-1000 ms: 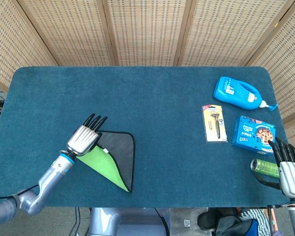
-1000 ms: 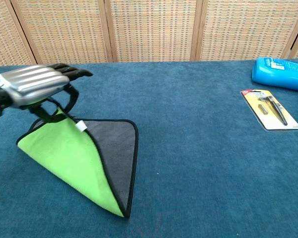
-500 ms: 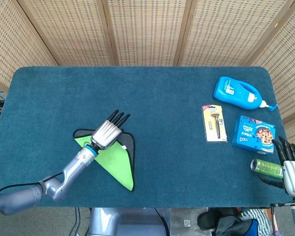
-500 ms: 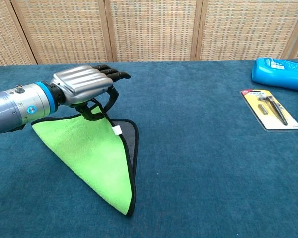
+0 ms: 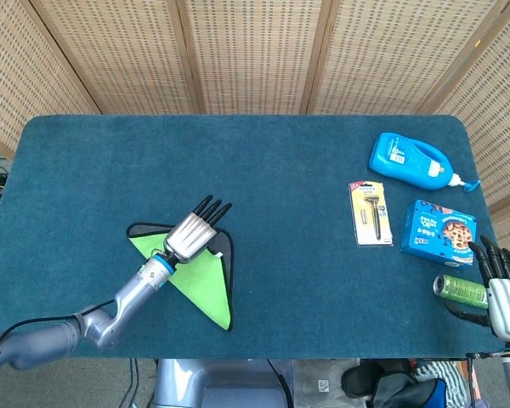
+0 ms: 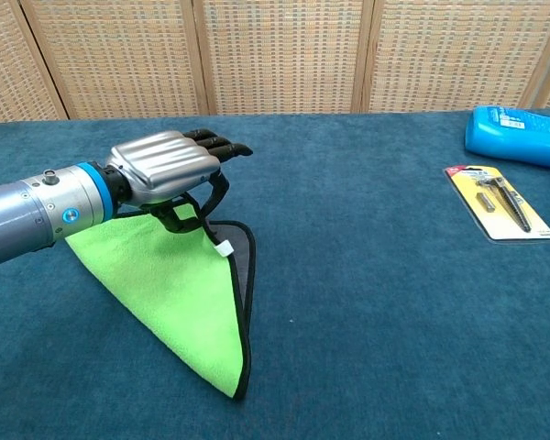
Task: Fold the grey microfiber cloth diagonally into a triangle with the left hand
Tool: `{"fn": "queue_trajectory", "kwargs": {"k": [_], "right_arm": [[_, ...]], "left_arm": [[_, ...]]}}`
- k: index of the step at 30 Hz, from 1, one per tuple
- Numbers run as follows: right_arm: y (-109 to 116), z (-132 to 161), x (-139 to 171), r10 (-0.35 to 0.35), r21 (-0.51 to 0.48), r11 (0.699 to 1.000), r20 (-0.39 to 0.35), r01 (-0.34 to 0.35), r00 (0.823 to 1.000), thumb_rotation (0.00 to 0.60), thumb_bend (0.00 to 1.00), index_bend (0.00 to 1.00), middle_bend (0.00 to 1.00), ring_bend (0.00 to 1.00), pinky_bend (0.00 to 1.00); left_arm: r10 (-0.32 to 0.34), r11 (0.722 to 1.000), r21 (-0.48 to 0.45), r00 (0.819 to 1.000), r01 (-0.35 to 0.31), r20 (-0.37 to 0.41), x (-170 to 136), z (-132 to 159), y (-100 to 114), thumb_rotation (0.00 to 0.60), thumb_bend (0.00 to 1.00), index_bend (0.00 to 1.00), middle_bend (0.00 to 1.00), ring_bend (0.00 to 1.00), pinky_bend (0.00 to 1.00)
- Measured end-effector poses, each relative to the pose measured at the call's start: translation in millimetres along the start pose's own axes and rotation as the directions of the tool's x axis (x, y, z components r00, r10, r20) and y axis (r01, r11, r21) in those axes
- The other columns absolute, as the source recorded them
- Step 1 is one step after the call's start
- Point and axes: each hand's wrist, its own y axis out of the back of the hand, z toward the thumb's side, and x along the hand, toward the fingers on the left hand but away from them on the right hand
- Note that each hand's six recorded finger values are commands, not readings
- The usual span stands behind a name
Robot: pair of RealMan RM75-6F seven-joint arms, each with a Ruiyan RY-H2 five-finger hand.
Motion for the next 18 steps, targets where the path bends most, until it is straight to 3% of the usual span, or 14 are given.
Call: {"fn": "queue_trajectory", "kwargs": {"k": [4,10,11,18], "right_arm": [[0.2,-0.1,0.1,-0.001,0.001,1.000,0.000,0.001,1.000,0.600,0.00,0.05,0.00,0.00,0.00],[1.7,-0.6,0.2,-0.009,-0.004,1.000,0.002,0.009,1.000,0.600,0.00,0.05,0.00,0.00,0.00],[1.7,-0.5,0.2,-0.009,-0.003,1.000,0.001,0.009,1.000,0.600,0.00,0.05,0.00,0.00,0.00],[2.3,-0.4,0.5,-0.013,-0.004,1.000,0.001,0.013,1.000,0.600,0.00,0.05,0.00,0.00,0.00]], "left_arm": [[0.018,1.000,0.001,1.000,-0.018,-0.022,2.4,-4.1,2.4,0.600,0.49,0.61,0.00,0.00,0.00],[0.014,0.999,0.030,0.999,-0.013,-0.038,4.3,-7.5,1.1,0.600,0.49,0.06,0.00,0.00,0.00],[0.012,0.999,0.036,0.999,-0.010,-0.043,4.3,-8.5,0.4,0.600,0.48,0.01,0.00,0.00,0.00],[0.014,0.999,0.041,0.995,-0.010,-0.095,2.2,-14.2,2.7,0.600,0.37,0.00,0.00,0.00,0.00]]}}
